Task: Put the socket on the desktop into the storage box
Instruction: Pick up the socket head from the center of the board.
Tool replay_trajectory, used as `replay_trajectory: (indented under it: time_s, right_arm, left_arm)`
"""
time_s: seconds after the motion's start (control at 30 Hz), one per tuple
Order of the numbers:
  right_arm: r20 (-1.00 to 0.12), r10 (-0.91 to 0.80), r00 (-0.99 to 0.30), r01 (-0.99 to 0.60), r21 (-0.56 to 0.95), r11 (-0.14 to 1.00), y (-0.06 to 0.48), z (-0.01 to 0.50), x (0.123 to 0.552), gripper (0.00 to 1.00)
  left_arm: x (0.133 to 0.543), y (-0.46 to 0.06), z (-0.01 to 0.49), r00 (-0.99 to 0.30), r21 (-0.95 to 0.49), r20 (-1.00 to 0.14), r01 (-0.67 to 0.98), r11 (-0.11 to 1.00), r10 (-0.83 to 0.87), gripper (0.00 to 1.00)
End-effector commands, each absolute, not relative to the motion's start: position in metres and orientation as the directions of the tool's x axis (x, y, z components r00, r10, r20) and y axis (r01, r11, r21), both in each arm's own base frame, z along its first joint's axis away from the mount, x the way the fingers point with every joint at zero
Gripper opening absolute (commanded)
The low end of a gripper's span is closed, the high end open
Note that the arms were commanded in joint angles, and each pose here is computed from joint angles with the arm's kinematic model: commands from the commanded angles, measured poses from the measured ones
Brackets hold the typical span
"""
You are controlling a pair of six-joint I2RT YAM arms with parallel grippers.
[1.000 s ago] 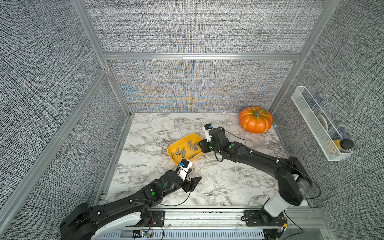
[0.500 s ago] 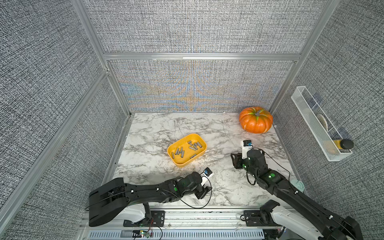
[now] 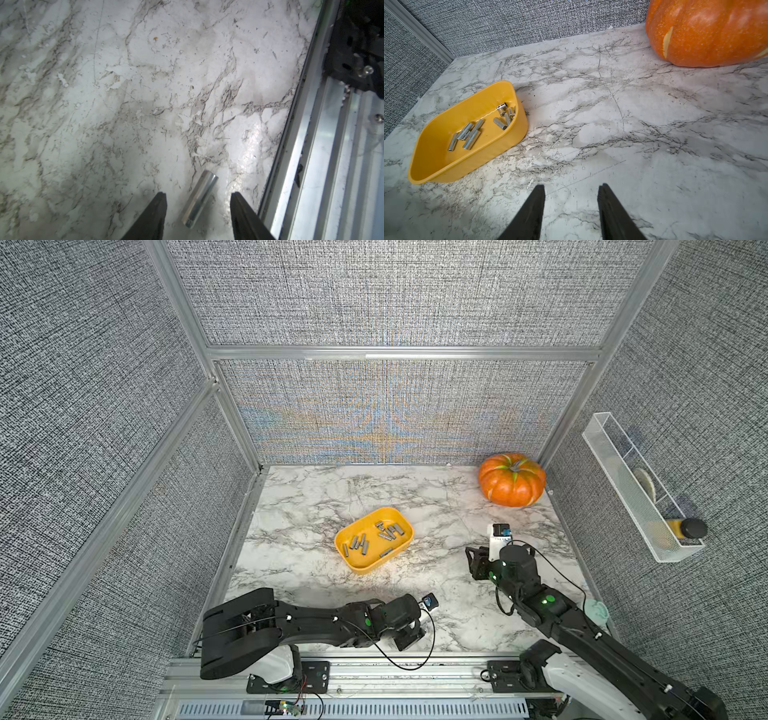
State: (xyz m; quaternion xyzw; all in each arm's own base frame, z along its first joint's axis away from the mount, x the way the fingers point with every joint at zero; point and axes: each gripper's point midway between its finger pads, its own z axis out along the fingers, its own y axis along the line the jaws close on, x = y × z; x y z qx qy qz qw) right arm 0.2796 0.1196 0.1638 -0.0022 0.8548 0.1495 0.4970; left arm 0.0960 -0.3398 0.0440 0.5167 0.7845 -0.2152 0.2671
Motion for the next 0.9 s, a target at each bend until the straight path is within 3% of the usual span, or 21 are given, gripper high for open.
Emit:
replay_trajectory:
  time_s: [0.0, 0.53, 0.87]
  right_arm:
    - [-0.858, 0.155, -0.49, -0.145, 0.255, 0.956, 0.118, 0.167, 0.282, 0.47]
    - [-0.85, 0.141, -0.508, -0.153, 0.25, 0.956, 0.122, 0.161, 0.283, 0.47]
    - [-0.851, 0.142, -0.506, -0.155, 0.252, 0.955, 0.122, 0.161, 0.282, 0.47]
  left_arm:
    - [0.089, -0.339, 0.043, -0.311, -0.08, -0.631, 0.937, 0.339, 0.711, 0.51]
    - [0.1, -0.337, 0.024, -0.326, -0.004, -0.574, 0.918, 0.396, 0.751, 0.48]
    - [0.098, -0.338, 0.014, -0.323, -0.001, -0.541, 0.924, 0.383, 0.776, 0.37]
